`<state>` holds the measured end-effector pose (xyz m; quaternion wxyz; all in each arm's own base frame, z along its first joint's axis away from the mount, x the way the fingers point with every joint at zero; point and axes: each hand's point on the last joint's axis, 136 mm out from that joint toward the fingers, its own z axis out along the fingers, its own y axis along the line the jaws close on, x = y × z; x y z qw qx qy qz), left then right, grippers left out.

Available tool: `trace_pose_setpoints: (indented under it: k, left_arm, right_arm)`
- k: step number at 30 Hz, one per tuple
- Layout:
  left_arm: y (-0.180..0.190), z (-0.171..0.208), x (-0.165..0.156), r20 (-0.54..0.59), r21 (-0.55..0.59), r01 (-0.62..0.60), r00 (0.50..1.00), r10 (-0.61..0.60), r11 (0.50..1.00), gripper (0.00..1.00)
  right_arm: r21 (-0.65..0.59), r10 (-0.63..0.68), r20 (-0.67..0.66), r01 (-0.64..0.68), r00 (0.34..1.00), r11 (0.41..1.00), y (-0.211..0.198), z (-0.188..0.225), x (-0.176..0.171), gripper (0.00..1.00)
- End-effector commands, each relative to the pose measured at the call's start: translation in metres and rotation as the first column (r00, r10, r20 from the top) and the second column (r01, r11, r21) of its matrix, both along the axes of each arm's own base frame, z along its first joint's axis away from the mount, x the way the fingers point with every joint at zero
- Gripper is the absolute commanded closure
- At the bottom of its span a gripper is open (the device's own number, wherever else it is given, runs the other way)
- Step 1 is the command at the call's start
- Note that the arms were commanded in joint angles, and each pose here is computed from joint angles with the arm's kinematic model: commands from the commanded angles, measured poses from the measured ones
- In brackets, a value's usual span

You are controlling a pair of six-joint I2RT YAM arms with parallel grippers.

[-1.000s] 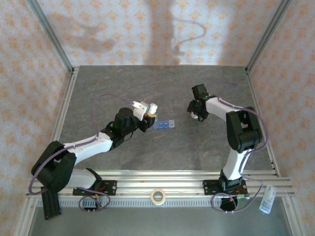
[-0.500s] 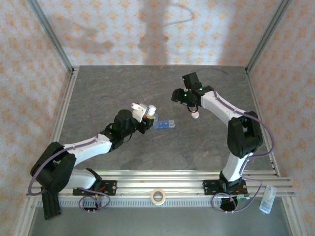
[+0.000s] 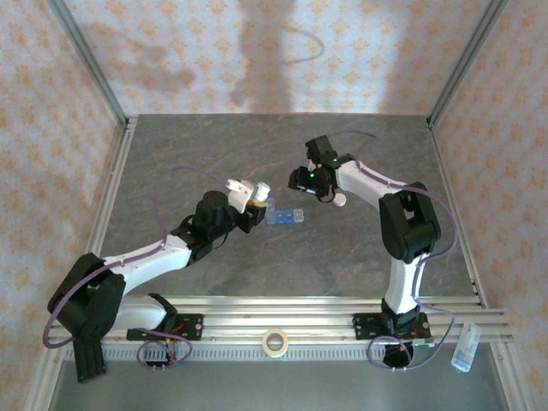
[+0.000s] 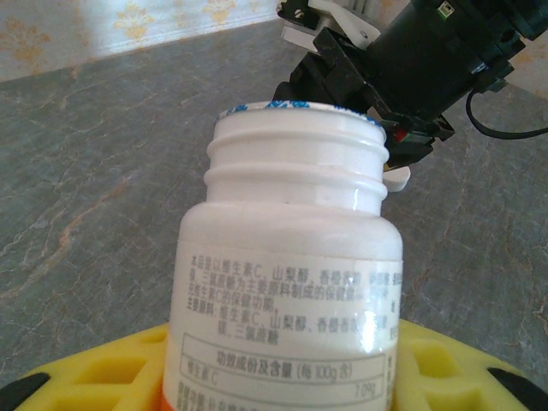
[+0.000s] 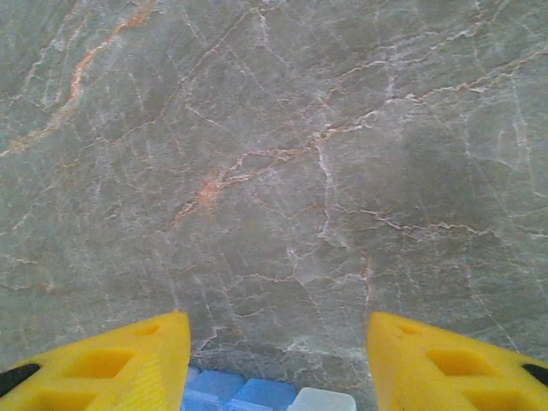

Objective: Sort the pills into containers

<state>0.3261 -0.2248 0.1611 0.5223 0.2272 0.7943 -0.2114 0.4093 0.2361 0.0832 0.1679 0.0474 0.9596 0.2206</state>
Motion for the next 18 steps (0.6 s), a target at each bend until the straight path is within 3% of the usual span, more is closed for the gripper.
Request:
trace_pose_setpoints:
  k: [1, 18]
  left_arm:
    - [0.002, 0.01, 0.003, 0.027, 0.007, -0.019, 0.999, 0.019, 1.0, 1.0]
    - [0.0, -0.005, 0.006, -0.001, 0.018, -0.023, 1.0, 0.023, 1.0, 1.0]
  right_arm:
    - [0.019, 0.015, 0.008, -0.015, 1.0, 1.0, 0.007, -0.003, 0.003, 0.45]
    - [0.02, 0.038, -0.025, -0.038, 0.999, 0.999, 0.012, -0.021, -0.005, 0.55]
